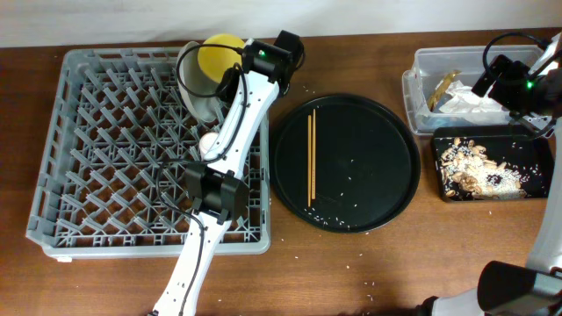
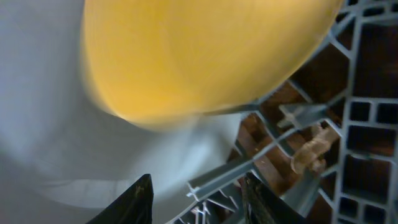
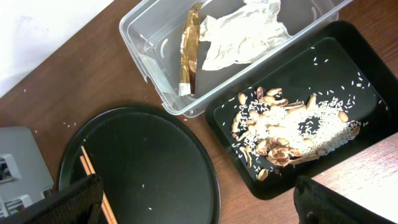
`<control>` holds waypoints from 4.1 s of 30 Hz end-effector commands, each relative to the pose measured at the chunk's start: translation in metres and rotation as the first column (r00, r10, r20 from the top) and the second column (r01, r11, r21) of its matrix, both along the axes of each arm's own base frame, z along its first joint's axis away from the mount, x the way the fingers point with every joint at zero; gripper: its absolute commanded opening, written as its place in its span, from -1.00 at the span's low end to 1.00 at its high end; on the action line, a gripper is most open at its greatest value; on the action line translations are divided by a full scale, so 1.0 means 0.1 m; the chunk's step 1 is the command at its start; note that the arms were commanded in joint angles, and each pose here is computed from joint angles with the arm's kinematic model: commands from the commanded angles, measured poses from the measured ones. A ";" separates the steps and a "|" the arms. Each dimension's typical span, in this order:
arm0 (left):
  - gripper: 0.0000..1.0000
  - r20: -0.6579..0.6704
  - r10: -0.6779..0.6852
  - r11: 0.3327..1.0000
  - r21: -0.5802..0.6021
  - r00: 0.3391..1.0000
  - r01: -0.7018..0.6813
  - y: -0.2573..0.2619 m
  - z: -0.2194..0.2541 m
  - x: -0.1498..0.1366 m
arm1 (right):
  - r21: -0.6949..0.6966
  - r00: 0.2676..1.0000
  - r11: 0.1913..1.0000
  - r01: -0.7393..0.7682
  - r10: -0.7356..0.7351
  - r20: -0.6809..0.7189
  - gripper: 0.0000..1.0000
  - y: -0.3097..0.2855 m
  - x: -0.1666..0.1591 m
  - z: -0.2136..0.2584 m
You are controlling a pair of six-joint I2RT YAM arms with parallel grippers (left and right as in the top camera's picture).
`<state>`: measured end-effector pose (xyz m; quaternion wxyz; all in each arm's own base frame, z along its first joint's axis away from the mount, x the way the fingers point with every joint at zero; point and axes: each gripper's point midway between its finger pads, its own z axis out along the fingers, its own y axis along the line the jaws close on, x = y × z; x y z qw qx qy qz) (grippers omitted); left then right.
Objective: Sort waste into correct bins and load items into the dishwasher rack
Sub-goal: 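Place the yellow bowl tilted in the rack beside the plate, then reach the left gripper to the chopsticks and grasp them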
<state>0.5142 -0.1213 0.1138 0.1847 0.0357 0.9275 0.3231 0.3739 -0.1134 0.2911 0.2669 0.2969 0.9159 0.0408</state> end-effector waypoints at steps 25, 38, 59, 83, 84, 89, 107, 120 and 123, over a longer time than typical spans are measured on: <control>0.15 0.094 0.069 0.690 -0.723 0.993 0.020 0.19 0.74 0.36 | 0.009 1.000 1.000 0.012 -0.012 -0.001 0.97 -0.03 0.01 -0.01; -0.47 -0.056 0.328 0.603 -0.756 0.943 -0.255 0.16 -0.07 0.48 | 0.009 1.000 1.000 0.012 -0.012 -0.001 0.97 -0.03 0.01 -0.01; -0.99 0.515 0.032 0.960 0.223 0.857 -0.169 0.34 2.05 -0.24 | 0.009 1.000 1.000 0.012 -0.012 -0.001 0.97 -0.03 0.01 -0.01; -0.77 0.370 0.000 0.945 0.303 0.929 -0.121 0.06 0.59 0.12 | 0.009 1.000 1.000 0.012 -0.012 -0.001 0.97 -0.03 0.01 -0.01; -0.61 0.347 -0.004 0.946 0.306 0.938 -0.109 0.05 0.57 0.09 | 0.009 1.000 1.000 0.012 -0.012 -0.001 0.97 -0.03 0.01 -0.01; -0.32 0.169 -0.006 0.958 0.282 0.986 -0.043 0.06 0.35 -0.11 | 0.009 1.000 1.000 0.012 -0.012 -0.001 0.97 -0.03 0.01 -0.01; 0.42 0.040 -0.422 0.638 -0.696 0.906 0.328 -1.69 0.81 -0.64 | 0.009 1.000 1.000 0.012 -0.012 -0.001 0.97 -0.03 0.01 -0.01; 0.09 -0.195 -0.263 0.748 -0.660 0.945 0.072 -2.05 -0.81 -0.66 | 0.009 1.000 1.000 0.012 -0.012 -0.001 0.97 -0.03 0.01 -0.01; 0.08 -0.158 -0.260 0.734 -0.674 0.952 0.089 -2.07 -0.80 -0.55 | 0.009 1.000 1.000 0.012 -0.012 -0.001 0.97 -0.03 0.01 -0.01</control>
